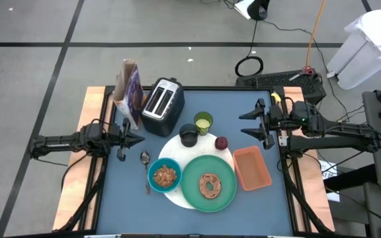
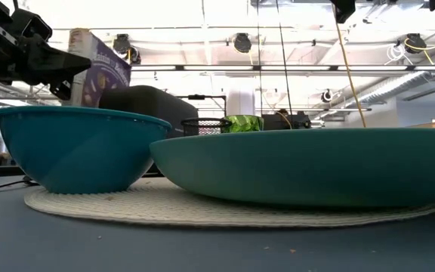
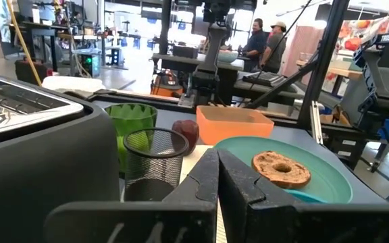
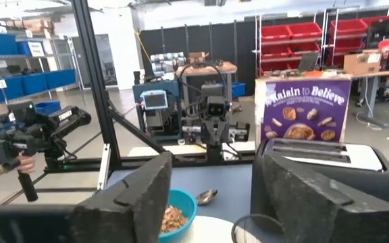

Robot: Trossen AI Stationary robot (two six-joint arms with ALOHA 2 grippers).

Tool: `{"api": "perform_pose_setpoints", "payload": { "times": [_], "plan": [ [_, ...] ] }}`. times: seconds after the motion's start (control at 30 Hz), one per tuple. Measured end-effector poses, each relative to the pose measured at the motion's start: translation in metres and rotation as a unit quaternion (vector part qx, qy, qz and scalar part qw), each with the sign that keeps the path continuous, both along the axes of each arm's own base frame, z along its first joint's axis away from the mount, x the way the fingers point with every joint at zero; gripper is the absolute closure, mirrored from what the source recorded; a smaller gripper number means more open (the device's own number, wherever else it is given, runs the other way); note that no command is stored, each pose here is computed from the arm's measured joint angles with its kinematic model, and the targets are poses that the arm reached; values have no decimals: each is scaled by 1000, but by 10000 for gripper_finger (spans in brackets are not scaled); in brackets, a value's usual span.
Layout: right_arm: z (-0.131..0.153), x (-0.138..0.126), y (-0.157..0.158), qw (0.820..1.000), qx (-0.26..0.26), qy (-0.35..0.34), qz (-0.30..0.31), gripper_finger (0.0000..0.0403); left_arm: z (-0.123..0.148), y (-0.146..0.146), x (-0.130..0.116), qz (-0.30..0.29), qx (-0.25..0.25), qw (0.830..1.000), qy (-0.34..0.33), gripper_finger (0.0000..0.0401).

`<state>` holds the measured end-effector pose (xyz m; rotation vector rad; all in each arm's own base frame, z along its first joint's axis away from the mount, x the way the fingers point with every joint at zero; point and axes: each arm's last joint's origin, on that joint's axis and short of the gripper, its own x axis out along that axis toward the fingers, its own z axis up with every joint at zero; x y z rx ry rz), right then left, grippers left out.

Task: Arrange a breakfast setting
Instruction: Return to Home Position

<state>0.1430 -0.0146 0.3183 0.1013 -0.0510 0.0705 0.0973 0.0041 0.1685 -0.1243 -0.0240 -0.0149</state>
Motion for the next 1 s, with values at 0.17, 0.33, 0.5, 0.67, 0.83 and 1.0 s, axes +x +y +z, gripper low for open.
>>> {"api": "perform_pose_setpoints", "payload": {
  "times": [0.17, 0.33, 0.5, 0.67, 0.83, 1.0],
  "plan": [
    [-5, 0, 0, 1000, 4, 28, 0, 222, 0, 0, 0, 0, 0, 1000, 0, 394],
    [-14, 0, 0, 997, 6, 72, 0, 297, 0, 0, 0, 0, 0, 1000, 0, 388],
    [-17, -1, 0, 996, -23, 87, 1, 377, 0, 0, 0, 0, 0, 1000, 0, 386],
    [-21, -5, 1, 994, -38, 105, 3, 393, 0, 0, 0, 0, -1, 1000, 0, 385],
    [-36, -16, 2, 992, -32, 119, 4, 399, 0, 0, 0, 0, -1, 1000, 0, 385],
    [-58, -29, 4, 994, -28, 110, 1, 400, 0, 0, 0, 0, -1, 1000, 0, 385]
  ]
}}
